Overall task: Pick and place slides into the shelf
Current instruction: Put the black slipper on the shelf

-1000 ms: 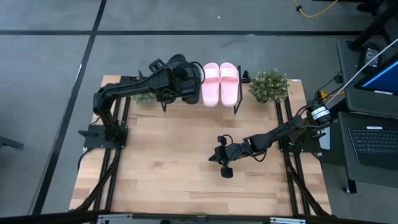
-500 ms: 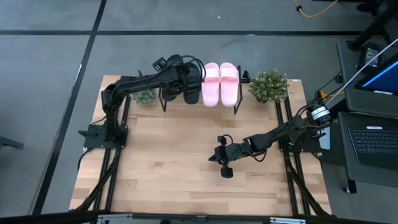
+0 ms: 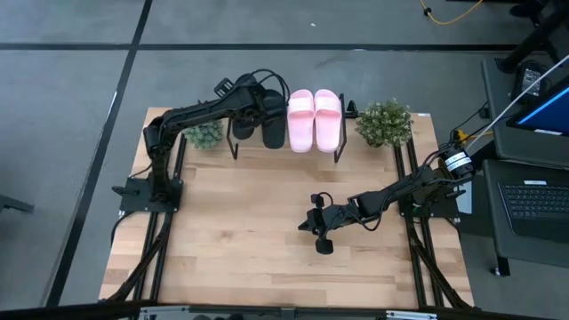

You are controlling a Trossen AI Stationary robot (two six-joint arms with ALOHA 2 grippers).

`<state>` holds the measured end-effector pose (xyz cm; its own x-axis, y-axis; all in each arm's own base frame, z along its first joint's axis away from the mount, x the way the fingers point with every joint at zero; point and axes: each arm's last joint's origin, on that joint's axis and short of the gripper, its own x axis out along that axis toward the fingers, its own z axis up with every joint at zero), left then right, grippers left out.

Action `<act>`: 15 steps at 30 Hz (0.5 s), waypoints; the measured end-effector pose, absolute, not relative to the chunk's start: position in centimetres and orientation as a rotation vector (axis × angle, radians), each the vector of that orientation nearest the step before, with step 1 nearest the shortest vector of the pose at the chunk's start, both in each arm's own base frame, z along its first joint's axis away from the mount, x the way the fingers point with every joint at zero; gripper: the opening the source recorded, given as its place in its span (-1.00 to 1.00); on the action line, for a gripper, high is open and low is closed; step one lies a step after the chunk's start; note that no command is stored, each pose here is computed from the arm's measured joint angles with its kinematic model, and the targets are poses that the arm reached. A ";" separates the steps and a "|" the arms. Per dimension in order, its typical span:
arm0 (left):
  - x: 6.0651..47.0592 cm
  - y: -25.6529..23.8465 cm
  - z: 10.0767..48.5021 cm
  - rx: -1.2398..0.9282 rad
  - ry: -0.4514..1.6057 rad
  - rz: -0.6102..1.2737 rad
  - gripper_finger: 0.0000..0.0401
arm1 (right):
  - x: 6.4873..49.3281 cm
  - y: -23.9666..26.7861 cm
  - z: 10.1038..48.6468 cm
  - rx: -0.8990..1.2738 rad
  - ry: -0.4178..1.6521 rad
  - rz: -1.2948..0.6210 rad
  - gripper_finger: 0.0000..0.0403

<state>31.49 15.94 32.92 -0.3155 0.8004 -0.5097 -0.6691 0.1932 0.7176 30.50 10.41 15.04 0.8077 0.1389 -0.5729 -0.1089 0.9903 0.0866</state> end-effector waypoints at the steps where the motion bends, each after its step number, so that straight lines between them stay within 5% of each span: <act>1: 31.5 16.0 32.9 0.149 1.183 1.476 -1.00 | 30.5 10.4 15.0 0.051 0.616 0.132 -0.90; 15: 32.0 17.5 31.7 0.121 1.219 1.464 -1.00 | 30.5 10.4 15.0 0.059 0.617 0.130 -0.90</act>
<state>32.03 17.47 31.68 -0.3269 0.7771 -0.5378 -0.6696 0.2111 0.7121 30.50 10.41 15.04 0.8077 0.1389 -0.5729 -0.1037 0.9902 0.0938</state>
